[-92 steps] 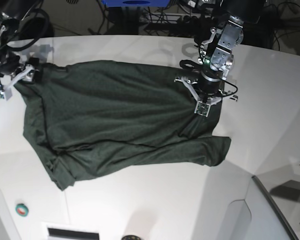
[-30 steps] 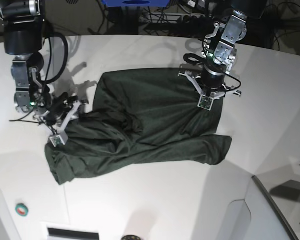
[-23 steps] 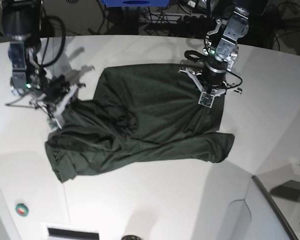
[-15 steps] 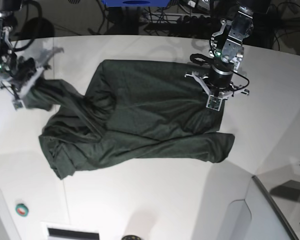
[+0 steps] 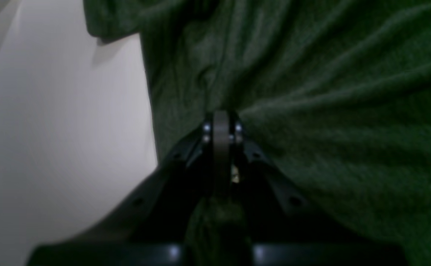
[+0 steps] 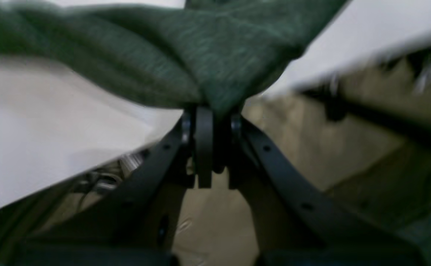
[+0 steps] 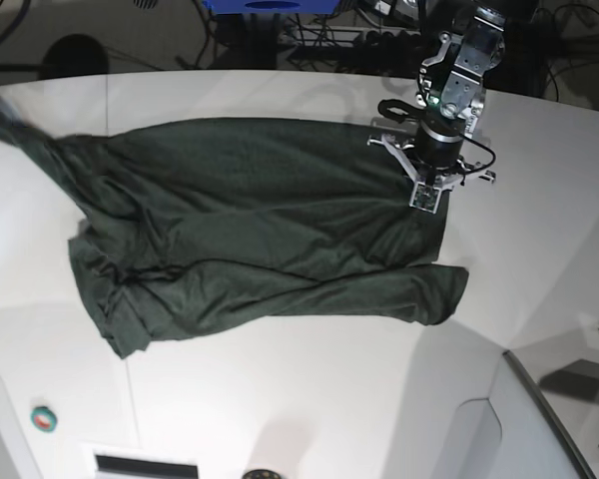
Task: Layout the t-shirt on the table in an organized manner, then fold the t-shirt properly
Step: 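Pull the shirt edges apart with both grippers to flatten it, then grasp the shirt hem with the right gripper and drag it along the table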
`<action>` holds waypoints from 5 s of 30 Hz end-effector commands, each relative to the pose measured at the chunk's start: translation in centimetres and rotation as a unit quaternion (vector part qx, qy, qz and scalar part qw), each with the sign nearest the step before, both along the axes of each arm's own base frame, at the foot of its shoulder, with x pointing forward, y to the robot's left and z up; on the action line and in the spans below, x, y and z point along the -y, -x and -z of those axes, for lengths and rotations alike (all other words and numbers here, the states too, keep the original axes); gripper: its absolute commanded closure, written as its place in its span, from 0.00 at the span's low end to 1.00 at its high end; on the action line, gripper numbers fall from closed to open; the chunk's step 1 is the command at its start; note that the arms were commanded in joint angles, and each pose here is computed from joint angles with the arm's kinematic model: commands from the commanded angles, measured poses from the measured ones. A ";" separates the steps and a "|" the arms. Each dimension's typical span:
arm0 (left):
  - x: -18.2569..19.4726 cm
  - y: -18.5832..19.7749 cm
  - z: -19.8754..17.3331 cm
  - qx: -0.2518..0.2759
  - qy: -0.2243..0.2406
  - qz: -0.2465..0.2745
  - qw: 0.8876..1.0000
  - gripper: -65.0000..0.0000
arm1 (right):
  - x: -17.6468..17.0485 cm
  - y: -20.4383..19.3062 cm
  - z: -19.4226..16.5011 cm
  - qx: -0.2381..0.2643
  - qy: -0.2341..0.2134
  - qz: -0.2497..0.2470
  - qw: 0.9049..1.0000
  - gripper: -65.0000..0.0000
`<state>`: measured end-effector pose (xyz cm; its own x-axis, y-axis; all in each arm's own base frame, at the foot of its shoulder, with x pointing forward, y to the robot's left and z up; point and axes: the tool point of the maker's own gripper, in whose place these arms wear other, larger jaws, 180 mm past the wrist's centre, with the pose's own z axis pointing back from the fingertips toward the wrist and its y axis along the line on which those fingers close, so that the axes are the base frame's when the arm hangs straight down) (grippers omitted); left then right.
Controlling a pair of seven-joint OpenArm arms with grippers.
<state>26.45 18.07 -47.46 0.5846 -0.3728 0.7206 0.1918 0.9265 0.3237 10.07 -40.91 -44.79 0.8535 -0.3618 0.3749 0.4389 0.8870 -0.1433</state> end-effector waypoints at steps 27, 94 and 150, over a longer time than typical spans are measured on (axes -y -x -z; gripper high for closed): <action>1.0 -2.1 -0.8 0.026 0.012 -0.009 1.000 1.00 | -7.5 -17.2 -7.3 0.131 0.021 -0.218 0.967 0.73; -4.6 -1.0 1.0 -0.031 -0.035 -0.114 0.992 1.00 | -24.3 -35.2 -2.5 0.173 -0.044 -0.356 0.917 0.42; -4.5 -0.3 1.3 -0.038 -0.036 -0.113 0.992 1.00 | -25.6 -24.3 -2.9 0.094 -0.067 -0.345 0.931 0.56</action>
